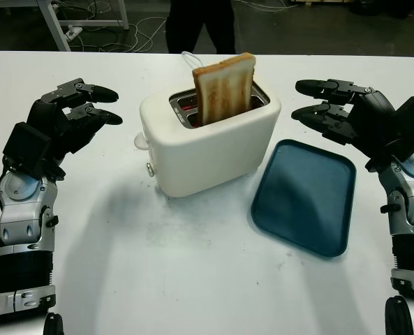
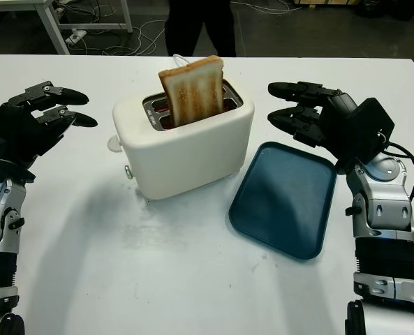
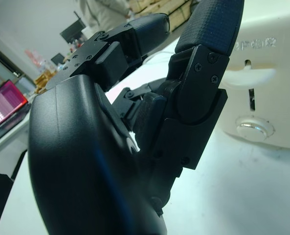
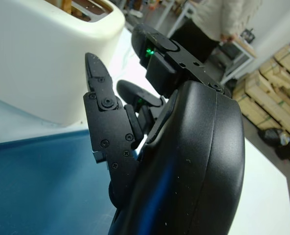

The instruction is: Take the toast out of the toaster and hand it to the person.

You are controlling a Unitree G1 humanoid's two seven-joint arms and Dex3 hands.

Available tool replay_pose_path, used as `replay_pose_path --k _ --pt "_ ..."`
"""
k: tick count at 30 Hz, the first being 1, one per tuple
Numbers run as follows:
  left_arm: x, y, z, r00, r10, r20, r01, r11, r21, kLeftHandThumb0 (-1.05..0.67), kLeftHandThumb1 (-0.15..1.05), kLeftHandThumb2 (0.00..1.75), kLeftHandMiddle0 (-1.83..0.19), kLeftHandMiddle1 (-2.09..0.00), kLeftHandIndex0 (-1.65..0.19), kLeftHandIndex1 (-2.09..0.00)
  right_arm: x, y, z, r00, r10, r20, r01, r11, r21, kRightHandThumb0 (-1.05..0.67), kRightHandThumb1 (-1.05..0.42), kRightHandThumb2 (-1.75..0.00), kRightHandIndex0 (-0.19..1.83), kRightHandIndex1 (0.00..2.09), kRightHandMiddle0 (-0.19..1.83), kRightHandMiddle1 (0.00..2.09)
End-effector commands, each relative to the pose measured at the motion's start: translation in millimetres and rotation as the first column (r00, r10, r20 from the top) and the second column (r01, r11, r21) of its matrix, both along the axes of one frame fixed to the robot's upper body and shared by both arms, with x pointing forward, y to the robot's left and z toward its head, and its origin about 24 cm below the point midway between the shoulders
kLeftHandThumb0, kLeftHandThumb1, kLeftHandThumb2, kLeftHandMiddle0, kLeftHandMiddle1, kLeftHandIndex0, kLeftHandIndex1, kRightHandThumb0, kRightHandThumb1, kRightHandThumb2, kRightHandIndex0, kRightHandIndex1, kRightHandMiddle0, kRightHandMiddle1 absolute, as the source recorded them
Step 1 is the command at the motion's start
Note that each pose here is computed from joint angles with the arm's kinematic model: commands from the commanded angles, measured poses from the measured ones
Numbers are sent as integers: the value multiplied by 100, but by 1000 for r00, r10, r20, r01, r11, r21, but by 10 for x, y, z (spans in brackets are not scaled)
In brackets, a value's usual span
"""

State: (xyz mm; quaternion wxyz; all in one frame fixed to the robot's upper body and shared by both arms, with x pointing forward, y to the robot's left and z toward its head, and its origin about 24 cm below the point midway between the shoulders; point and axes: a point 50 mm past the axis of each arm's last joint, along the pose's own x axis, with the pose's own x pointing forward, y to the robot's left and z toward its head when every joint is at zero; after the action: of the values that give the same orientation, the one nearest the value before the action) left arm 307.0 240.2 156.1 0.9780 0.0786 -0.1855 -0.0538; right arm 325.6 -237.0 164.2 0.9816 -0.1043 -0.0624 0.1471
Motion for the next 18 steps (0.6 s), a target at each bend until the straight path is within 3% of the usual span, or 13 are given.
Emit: replay_pose_path --k 1,11,15,18 --pt "-9 19 18 1000 15 8 -15 1000 19 -105 91 0 -78 -88 -73 -81 -3 13 39 1000 2 7 -2 1000 -7 -27 -86 0 49 81 76 4" --pt "-4 17 5 1000 13 5 -13 1000 24 -105 92 0 -74 -93 -68 -87 7 9 127 999 -1 49 3 1000 -24 -24 -86 0 50 82 78 5" --pt "-6 16 2 1000 14 5 -14 1000 20 -105 91 0 -73 -94 -68 -88 90 41 596 977 7 215 26 988 -150 -38 -79 0 51 79 78 4" --pt "-7 13 -4 1000 15 1 -15 1000 18 -105 91 0 -73 -95 -67 -89 165 152 990 939 29 343 43 978 -203 -30 -70 -2 54 77 77 4"
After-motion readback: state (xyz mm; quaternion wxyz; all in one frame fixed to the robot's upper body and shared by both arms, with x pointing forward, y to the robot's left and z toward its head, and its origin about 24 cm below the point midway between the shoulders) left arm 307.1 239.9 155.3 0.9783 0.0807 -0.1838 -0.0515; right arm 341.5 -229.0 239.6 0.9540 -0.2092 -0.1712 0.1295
